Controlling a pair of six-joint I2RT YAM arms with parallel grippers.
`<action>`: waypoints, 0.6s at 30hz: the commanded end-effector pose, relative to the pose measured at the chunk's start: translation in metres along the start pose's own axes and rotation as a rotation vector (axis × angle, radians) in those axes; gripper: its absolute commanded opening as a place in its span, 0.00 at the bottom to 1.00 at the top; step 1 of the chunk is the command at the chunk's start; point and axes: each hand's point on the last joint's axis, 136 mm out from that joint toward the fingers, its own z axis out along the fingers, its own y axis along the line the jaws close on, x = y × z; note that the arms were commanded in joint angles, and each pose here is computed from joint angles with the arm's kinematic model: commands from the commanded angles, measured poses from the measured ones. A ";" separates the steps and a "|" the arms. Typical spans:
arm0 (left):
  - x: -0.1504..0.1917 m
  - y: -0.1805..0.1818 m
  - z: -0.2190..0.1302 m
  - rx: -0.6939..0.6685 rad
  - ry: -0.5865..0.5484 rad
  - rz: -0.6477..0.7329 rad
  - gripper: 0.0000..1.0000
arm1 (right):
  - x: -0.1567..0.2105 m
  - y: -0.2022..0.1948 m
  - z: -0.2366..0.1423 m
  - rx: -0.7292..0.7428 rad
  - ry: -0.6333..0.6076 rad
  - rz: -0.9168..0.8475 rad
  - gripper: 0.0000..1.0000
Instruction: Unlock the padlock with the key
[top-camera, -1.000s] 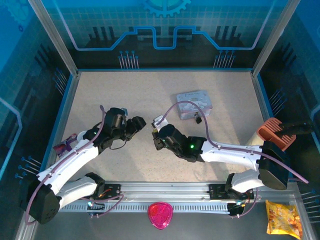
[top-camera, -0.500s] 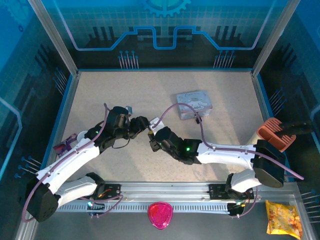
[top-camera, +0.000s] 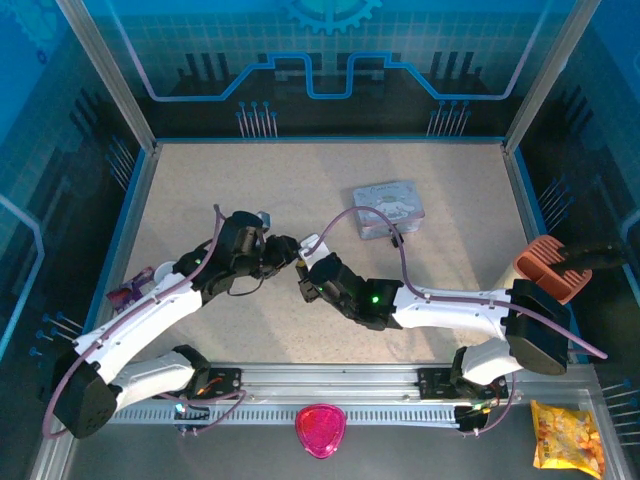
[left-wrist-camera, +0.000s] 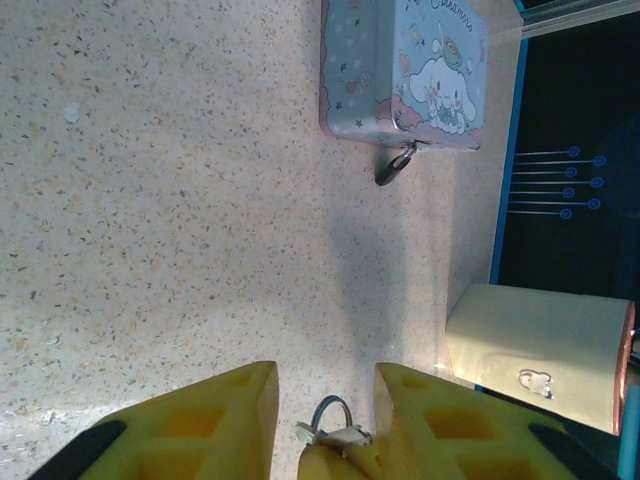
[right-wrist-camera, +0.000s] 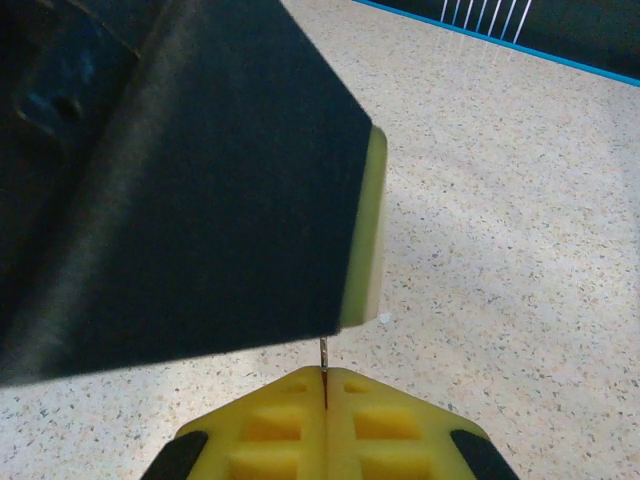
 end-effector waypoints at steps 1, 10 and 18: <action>-0.001 -0.011 -0.003 0.014 0.005 -0.002 0.27 | -0.006 0.005 0.001 0.006 -0.033 -0.002 0.00; -0.001 -0.008 0.000 0.007 0.004 0.000 0.09 | -0.006 0.007 0.003 0.008 -0.031 -0.005 0.00; -0.005 -0.005 0.002 -0.004 -0.020 0.014 0.00 | -0.008 0.005 0.000 0.019 -0.036 0.000 0.00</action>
